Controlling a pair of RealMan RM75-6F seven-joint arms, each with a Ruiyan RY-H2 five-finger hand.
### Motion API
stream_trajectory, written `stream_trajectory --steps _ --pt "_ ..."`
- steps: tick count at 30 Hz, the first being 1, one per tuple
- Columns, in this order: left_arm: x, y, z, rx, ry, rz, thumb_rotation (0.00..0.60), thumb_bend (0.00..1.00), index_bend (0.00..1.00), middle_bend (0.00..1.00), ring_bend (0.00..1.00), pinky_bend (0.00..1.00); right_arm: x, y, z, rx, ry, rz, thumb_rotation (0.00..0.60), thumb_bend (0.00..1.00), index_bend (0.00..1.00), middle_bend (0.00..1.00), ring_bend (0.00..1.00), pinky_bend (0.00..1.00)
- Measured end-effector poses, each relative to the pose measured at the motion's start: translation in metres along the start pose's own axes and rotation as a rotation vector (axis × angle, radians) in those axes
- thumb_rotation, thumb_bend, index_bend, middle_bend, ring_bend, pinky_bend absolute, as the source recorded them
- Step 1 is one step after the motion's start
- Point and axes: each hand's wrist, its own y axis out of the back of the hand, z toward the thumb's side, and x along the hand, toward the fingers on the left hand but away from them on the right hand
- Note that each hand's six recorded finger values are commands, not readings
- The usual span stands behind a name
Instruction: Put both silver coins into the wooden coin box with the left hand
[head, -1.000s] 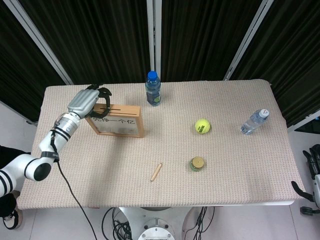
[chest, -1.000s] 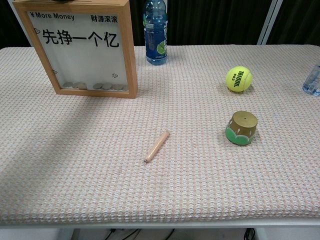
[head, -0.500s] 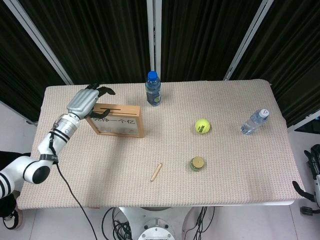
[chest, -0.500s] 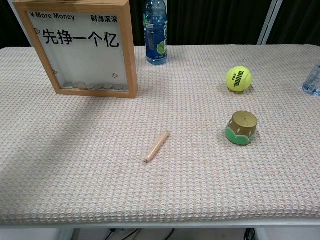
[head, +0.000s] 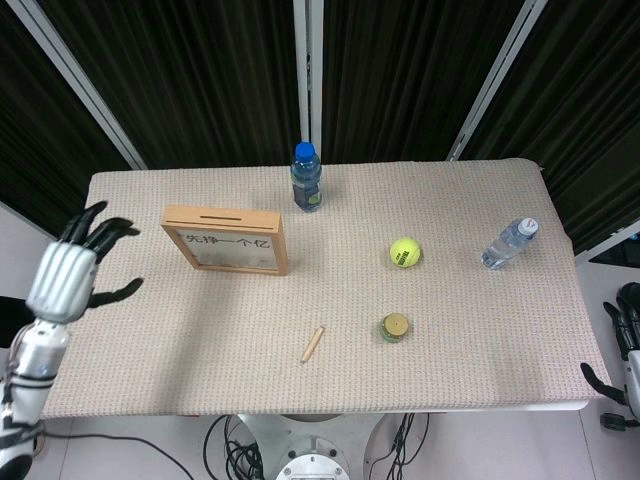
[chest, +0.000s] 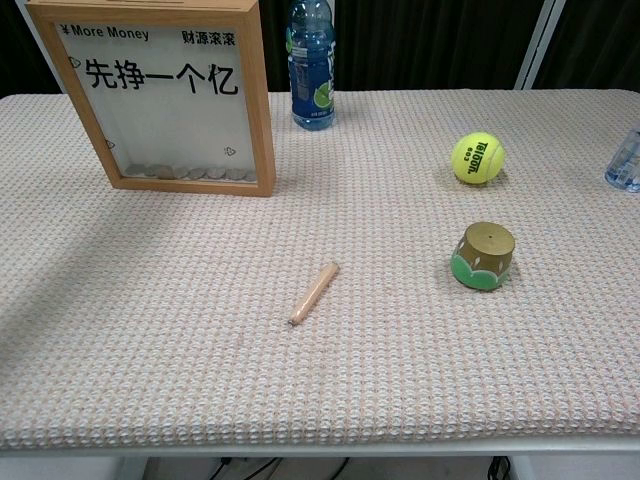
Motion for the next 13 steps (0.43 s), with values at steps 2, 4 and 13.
stream_trajectory --steps 2,4,13 --pt "-0.046 -0.010 -0.016 0.084 0.057 -0.035 0.600 0.14 0.13 0.08 0.00 0.06 0.001 -0.001 0.004 0.023 0.010 -0.011 0.600 0.18 0.00 0.00 0.00 0.00" --pt "-0.086 -0.026 -0.028 0.152 0.115 -0.110 0.600 0.14 0.10 0.05 0.00 0.03 0.003 -0.004 0.010 0.044 0.026 -0.023 0.600 0.18 0.00 0.00 0.00 0.00" --pt "-0.138 -0.062 -0.053 0.183 0.148 -0.191 0.600 0.14 0.08 0.02 0.00 0.02 0.007 -0.013 0.025 0.061 0.064 -0.044 0.600 0.18 0.00 0.00 0.00 0.00"
